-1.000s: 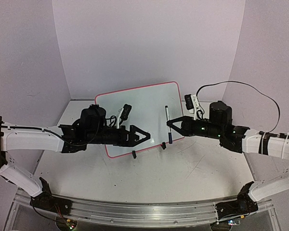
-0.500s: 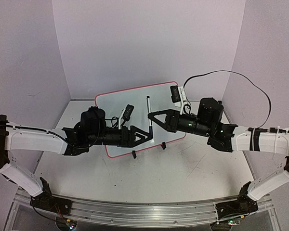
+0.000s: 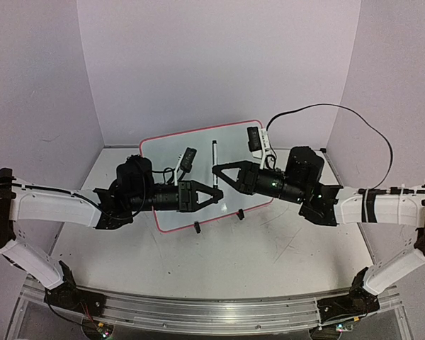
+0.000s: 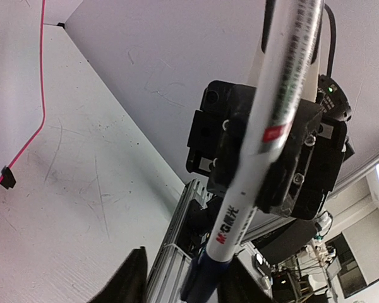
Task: Write a sentence on the whiteboard
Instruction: Pass from the right arm to the left, then open the pen cap of the whiteboard marker, then place the pen cap at the center of the board, then hold the whiteboard at the center of the board, then write a sentence on the whiteboard.
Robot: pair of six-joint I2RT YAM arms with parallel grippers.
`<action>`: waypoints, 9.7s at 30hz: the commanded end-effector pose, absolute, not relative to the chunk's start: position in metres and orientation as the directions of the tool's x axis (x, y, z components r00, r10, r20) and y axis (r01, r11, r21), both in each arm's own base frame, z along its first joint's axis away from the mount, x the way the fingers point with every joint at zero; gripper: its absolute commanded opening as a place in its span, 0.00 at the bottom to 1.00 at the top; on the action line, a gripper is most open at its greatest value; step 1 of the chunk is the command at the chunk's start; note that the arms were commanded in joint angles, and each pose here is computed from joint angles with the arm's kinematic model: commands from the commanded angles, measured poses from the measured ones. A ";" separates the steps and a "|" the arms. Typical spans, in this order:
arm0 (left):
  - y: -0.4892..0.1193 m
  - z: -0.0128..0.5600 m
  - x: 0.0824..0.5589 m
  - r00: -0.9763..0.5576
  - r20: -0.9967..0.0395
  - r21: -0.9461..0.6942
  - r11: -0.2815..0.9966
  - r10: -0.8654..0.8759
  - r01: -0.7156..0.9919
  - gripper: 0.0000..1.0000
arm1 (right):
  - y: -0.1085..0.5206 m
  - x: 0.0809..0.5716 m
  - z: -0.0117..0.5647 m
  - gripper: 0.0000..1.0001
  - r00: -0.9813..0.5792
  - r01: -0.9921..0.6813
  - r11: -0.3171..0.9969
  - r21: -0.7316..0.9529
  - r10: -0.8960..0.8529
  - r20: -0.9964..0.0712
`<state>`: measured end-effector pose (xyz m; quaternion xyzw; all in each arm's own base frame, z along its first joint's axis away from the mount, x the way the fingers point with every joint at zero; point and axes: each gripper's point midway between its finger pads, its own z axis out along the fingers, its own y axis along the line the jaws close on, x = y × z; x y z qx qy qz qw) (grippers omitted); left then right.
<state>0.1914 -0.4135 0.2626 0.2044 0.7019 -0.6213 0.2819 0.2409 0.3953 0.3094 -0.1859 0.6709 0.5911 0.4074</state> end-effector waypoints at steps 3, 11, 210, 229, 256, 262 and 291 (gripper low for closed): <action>-0.405 0.285 0.192 -0.686 -0.716 -0.698 0.124 -0.126 0.705 0.08 | 0.399 0.233 0.338 0.00 -0.590 -0.754 0.150 0.640 0.273 -0.760; -0.370 0.264 0.198 -0.372 -0.925 -0.324 0.361 0.072 0.875 0.00 | 0.392 0.218 0.286 0.92 -0.604 -0.780 0.311 0.543 -0.147 -0.783; -0.215 0.167 0.352 -0.575 -0.801 -0.575 0.484 -0.168 0.660 0.00 | 0.539 0.367 0.324 0.00 -0.035 -0.859 0.497 -0.121 -0.294 -0.955; -0.216 0.168 0.350 -0.576 -0.800 -0.576 0.477 -0.165 0.664 0.00 | 0.544 0.374 0.310 0.00 -0.058 -0.851 0.513 -0.113 -0.305 -0.951; -0.217 0.170 0.349 -0.578 -0.800 -0.578 0.467 -0.163 0.669 0.00 | 0.536 0.365 0.287 0.00 -0.127 -0.860 0.507 -0.065 -0.336 -0.933; -0.218 0.171 0.349 -0.578 -0.800 -0.579 0.463 -0.162 0.671 0.00 | 0.534 0.357 0.282 0.00 -0.144 -0.864 0.500 -0.050 -0.343 -0.928; -0.219 0.169 0.348 -0.588 -0.793 -0.587 0.454 -0.159 0.670 0.00 | 0.543 0.365 0.314 0.00 -0.127 -0.871 0.491 0.000 -0.225 -0.966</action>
